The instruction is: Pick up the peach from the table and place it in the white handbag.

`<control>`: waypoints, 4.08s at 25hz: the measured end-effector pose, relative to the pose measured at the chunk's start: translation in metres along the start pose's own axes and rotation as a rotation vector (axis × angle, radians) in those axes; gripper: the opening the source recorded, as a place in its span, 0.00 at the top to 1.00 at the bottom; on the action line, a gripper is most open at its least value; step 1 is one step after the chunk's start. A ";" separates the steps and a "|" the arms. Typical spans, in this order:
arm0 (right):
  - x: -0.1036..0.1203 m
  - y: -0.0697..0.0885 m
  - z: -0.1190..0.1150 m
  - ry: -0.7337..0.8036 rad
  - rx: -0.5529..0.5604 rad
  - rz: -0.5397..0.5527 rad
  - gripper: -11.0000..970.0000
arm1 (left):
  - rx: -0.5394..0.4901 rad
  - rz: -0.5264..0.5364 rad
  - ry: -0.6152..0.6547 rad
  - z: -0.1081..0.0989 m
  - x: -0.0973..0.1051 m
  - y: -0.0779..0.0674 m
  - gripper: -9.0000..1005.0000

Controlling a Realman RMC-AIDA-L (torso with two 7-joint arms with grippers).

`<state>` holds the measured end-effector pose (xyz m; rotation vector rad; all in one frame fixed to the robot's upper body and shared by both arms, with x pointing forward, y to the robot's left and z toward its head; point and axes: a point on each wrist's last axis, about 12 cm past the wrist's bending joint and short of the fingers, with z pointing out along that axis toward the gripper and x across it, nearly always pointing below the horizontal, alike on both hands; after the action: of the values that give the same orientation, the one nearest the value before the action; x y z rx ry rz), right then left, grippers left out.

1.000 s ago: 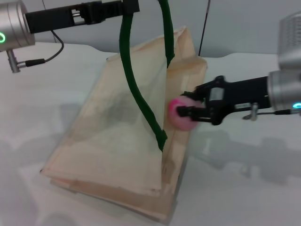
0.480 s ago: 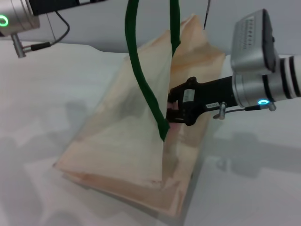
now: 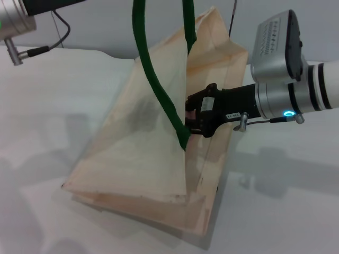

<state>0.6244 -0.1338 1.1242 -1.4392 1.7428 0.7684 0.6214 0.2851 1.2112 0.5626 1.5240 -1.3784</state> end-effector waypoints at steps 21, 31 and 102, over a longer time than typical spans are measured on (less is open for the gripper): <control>-0.001 0.002 -0.007 -0.019 -0.042 0.027 0.27 | -0.035 -0.005 -0.015 -0.014 0.002 0.002 0.86; 0.011 -0.007 -0.041 -0.098 0.075 0.084 0.17 | -0.077 -0.014 -0.021 -0.020 0.007 0.006 0.86; 0.180 0.003 -0.129 -0.463 1.314 0.437 0.18 | -1.204 0.477 -0.401 -0.092 0.155 0.038 0.35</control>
<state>0.5824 -0.3357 1.0445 0.0049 1.6054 0.0172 0.5557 0.3405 1.0477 -0.1242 1.4483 -0.0616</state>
